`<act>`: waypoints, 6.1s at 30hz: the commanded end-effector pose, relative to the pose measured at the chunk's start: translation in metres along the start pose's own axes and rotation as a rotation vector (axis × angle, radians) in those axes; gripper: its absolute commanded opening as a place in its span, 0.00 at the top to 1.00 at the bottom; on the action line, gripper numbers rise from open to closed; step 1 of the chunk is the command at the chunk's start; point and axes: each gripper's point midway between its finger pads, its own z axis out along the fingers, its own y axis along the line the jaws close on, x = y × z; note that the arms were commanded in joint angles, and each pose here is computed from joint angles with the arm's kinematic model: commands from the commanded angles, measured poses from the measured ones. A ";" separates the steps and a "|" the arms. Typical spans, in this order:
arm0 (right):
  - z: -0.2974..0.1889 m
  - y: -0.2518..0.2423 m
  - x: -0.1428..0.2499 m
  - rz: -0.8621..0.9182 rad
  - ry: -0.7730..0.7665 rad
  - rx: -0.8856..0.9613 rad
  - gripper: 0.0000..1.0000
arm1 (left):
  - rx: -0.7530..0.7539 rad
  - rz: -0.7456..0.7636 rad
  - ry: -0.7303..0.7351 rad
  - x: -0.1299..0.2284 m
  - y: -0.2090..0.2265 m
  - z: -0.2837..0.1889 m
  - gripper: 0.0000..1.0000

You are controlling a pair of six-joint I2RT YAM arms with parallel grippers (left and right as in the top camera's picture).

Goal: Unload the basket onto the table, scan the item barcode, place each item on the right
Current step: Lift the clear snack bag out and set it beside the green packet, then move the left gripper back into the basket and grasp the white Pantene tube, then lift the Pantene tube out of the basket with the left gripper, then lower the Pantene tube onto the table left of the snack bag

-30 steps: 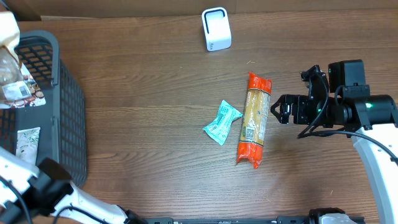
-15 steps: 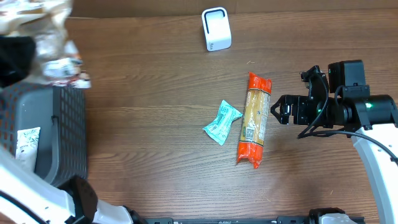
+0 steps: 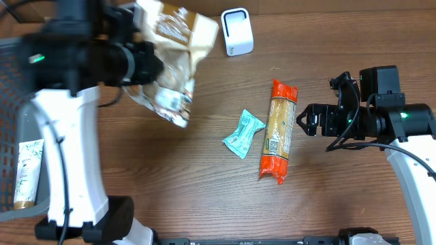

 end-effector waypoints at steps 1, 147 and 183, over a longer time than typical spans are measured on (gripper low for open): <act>-0.004 0.002 -0.006 -0.010 -0.021 -0.001 0.00 | -0.123 -0.043 0.128 0.024 0.007 0.054 0.96; -0.004 0.002 -0.007 -0.007 -0.023 -0.001 0.00 | -0.410 -0.343 -0.294 -0.023 0.297 -0.085 0.96; 0.004 -0.002 0.005 0.010 0.018 0.004 0.00 | 0.071 -0.168 0.273 0.150 0.085 0.220 0.96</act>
